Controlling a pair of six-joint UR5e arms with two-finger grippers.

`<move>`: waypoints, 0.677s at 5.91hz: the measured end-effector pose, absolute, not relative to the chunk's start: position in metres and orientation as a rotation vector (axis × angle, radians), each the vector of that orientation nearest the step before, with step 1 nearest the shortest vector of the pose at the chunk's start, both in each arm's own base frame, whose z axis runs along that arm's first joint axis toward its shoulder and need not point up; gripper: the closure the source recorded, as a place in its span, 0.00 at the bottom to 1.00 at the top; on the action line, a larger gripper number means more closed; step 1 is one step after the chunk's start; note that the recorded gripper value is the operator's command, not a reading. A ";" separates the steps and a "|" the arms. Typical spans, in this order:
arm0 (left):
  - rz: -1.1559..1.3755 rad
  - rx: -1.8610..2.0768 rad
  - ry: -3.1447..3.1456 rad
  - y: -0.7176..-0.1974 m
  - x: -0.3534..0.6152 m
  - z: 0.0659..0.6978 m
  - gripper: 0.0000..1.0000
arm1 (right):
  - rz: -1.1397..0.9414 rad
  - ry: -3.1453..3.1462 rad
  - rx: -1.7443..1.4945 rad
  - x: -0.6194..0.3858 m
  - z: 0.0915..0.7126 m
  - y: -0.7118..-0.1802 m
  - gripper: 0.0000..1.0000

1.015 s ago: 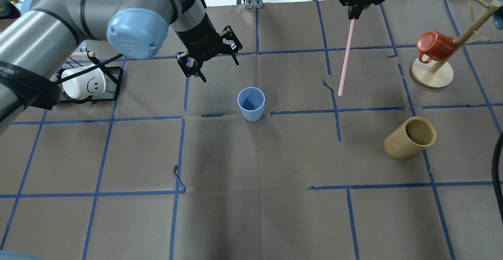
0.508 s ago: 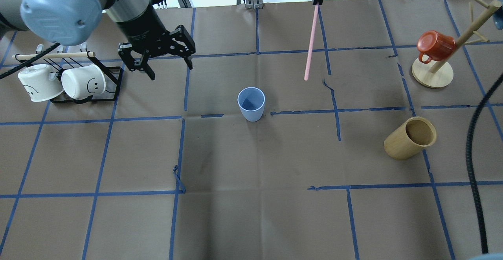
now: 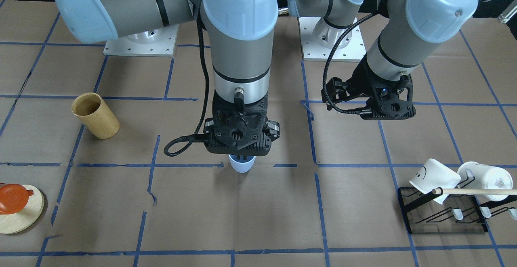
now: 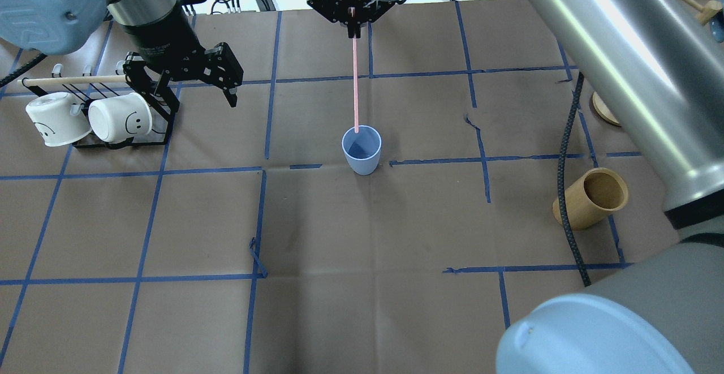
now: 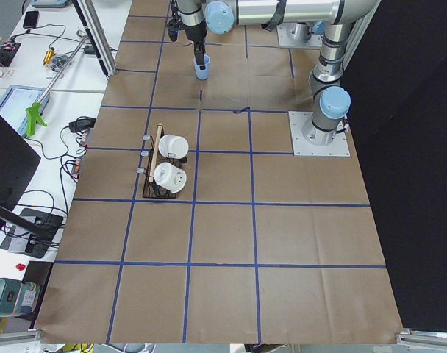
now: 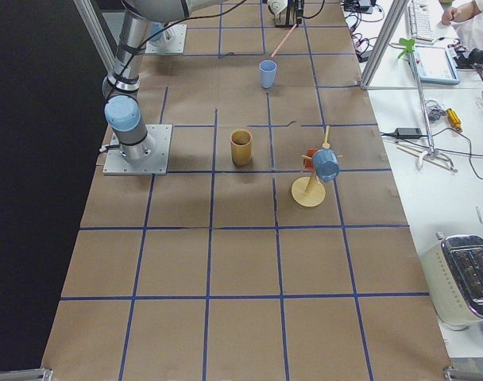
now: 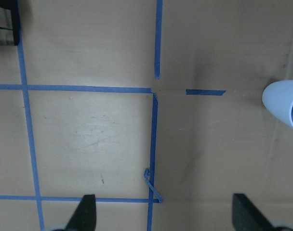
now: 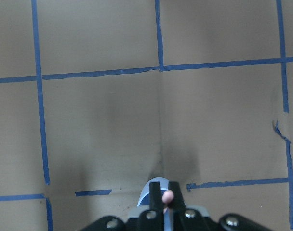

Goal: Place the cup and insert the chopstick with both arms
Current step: 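Move the pink chopstick over the blue cup and lower it in with right gripper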

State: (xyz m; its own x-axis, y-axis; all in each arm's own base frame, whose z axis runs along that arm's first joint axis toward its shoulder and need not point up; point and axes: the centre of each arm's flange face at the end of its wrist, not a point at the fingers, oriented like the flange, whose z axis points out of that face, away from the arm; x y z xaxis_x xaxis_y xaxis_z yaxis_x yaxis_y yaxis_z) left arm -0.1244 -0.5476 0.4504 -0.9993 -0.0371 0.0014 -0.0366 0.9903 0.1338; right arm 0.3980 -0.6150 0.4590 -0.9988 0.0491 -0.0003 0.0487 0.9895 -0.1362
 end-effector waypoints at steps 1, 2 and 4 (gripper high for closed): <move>-0.193 0.053 -3.141 -0.544 -0.127 0.457 0.01 | 0.168 -3.115 -0.058 0.403 0.440 -0.611 0.93; -0.171 0.052 -3.147 -0.534 -0.128 0.466 0.02 | 0.141 -3.096 -0.051 0.403 0.422 -0.608 0.93; -0.130 0.067 -3.150 -0.526 -0.120 0.471 0.05 | 0.181 -3.090 -0.052 0.402 0.393 -0.608 0.32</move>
